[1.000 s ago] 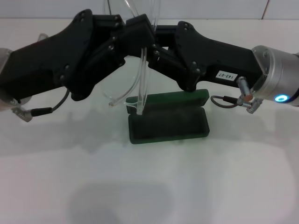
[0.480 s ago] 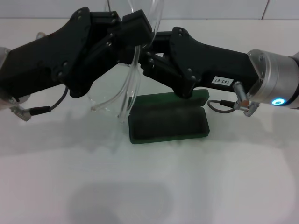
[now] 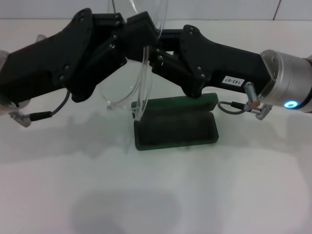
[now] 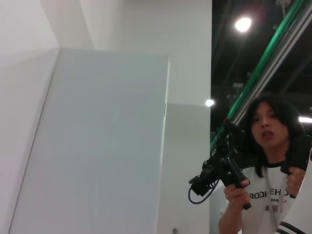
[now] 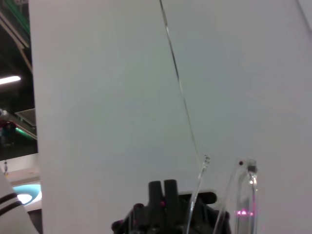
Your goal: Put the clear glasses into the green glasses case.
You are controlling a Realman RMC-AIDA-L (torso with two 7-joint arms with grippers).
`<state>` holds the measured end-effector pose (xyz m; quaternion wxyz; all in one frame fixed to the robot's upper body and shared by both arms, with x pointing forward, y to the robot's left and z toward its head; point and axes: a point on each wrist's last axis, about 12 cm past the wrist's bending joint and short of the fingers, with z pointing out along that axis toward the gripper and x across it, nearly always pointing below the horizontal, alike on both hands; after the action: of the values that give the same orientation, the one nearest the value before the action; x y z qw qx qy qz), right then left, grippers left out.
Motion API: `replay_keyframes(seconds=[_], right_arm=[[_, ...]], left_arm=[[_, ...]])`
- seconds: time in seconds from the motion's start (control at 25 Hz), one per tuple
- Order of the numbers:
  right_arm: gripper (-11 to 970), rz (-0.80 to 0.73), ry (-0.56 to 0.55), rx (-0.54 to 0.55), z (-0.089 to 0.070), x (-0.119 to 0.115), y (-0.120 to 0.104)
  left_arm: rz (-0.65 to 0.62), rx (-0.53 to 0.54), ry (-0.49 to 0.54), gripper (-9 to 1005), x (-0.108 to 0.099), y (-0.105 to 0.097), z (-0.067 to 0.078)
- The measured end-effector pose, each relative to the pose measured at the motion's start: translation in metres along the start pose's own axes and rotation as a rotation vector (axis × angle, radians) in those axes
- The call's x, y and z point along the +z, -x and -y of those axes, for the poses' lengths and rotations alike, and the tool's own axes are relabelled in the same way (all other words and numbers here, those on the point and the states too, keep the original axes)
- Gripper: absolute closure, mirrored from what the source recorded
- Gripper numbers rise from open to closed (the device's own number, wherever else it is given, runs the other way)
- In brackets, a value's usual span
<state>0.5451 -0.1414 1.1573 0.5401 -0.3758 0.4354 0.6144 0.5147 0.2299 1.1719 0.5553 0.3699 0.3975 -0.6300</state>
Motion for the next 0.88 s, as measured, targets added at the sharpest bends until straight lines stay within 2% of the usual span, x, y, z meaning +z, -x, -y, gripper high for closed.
replay_keyframes(seconds=[0.44, 0.88], right_arm=[[847, -0.024, -0.065, -0.007, 0.008, -0.003, -0.002], [847, -0.097, -0.074, -0.014, 0.013, 0.008, -0.007]], left_arm=[[0.004, 0.024, 0.042, 946, -0.008, 0.003, -0.001], [-0.053, 0.033, 0.116, 946, -0.009, -0.003, -0.008]])
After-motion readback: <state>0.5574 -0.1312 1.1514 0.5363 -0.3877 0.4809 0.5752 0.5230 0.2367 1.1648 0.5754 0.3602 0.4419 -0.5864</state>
